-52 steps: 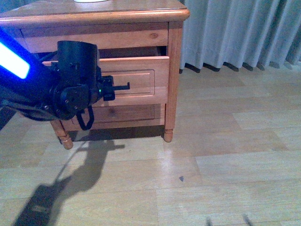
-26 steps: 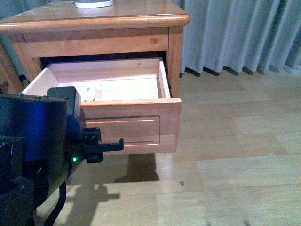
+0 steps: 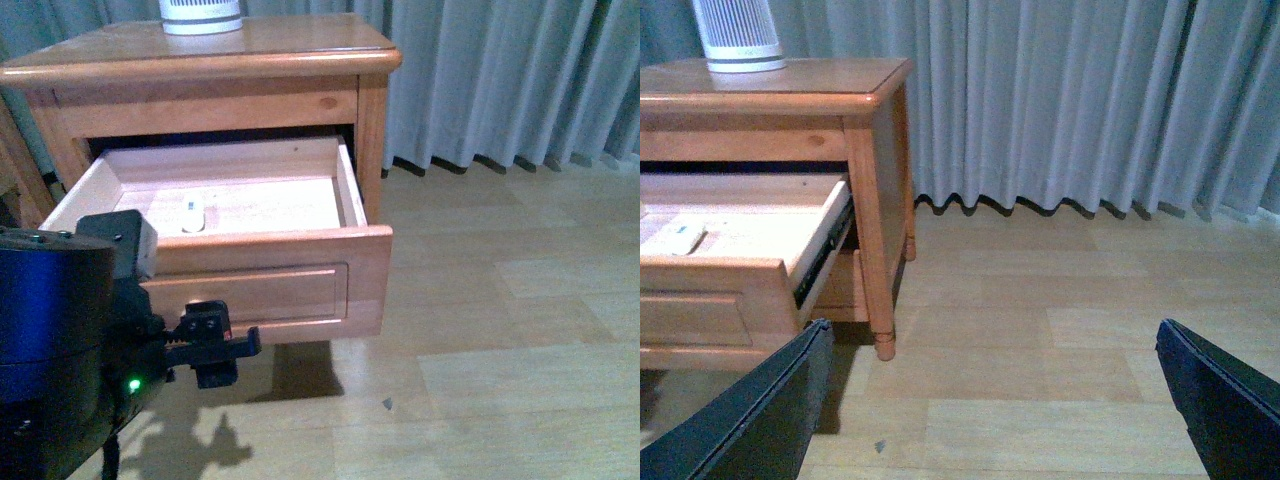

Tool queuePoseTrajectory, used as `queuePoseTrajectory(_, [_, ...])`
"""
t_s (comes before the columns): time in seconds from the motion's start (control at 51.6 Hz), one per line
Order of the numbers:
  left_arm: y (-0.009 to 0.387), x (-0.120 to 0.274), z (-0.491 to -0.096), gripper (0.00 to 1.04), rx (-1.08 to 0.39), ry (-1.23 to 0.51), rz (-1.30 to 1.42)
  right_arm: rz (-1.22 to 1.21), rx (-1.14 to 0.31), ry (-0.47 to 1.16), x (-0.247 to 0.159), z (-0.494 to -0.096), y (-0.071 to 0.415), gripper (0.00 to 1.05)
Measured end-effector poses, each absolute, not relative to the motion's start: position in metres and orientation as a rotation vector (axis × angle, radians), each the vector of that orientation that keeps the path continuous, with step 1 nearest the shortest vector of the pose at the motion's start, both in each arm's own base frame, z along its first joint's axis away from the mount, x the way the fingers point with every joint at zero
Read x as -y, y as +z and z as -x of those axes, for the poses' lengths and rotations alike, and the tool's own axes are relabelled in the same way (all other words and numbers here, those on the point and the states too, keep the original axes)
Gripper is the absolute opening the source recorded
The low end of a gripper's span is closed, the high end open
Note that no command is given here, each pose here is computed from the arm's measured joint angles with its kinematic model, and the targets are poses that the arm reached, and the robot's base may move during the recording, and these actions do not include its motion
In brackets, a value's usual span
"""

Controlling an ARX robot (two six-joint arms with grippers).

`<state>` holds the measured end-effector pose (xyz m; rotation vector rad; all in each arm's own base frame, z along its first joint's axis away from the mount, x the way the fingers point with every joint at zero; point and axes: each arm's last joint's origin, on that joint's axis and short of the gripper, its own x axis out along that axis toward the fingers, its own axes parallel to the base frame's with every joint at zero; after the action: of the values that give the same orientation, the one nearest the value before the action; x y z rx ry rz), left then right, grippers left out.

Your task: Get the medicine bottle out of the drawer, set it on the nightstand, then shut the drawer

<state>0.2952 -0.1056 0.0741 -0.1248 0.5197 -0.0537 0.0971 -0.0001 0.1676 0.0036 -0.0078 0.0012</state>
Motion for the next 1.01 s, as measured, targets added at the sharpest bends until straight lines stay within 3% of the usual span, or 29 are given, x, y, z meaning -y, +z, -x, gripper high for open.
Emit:
queuePoseTrajectory(0.174, [0.119,0.079,-0.297,0.99,-0.462,-0.052,0.186,-0.003,0.008,0.002,0.0,-0.097,0.168,0.98])
queuePoseTrajectory(0.504, [0.247,0.032,-0.263,0.98,-0.292,-0.156,0.253,-0.003,0.008,0.002,0.0,-0.097,0.168,0.98])
queuePoseTrajectory(0.601, [0.284,0.018,-0.228,0.84,-0.077,-0.043,0.143,-0.003,0.008,0.002,0.0,-0.097,0.168,0.98])
queuePoseTrajectory(0.678, [0.289,0.005,-0.193,0.71,-0.049,-0.02,0.075,-0.004,0.008,0.001,0.0,-0.097,0.168,0.98])
queuePoseTrajectory(0.795, [0.277,0.0,-0.153,0.5,0.012,0.002,0.035,-0.003,0.008,0.002,0.0,-0.097,0.168,0.98])
queuePoseTrajectory(0.872, [0.263,0.001,-0.146,0.36,0.017,-0.003,0.022,-0.004,0.008,0.0,0.0,-0.097,0.168,0.98])
queuePoseTrajectory(0.95, [0.239,0.001,-0.141,0.14,-0.01,-0.009,0.014,-0.003,0.008,-0.005,0.0,-0.097,0.168,0.98])
queuePoseTrajectory(1.008, [0.232,0.001,-0.138,0.05,-0.011,-0.004,0.014,-0.004,0.008,-0.005,0.0,-0.097,0.168,0.98])
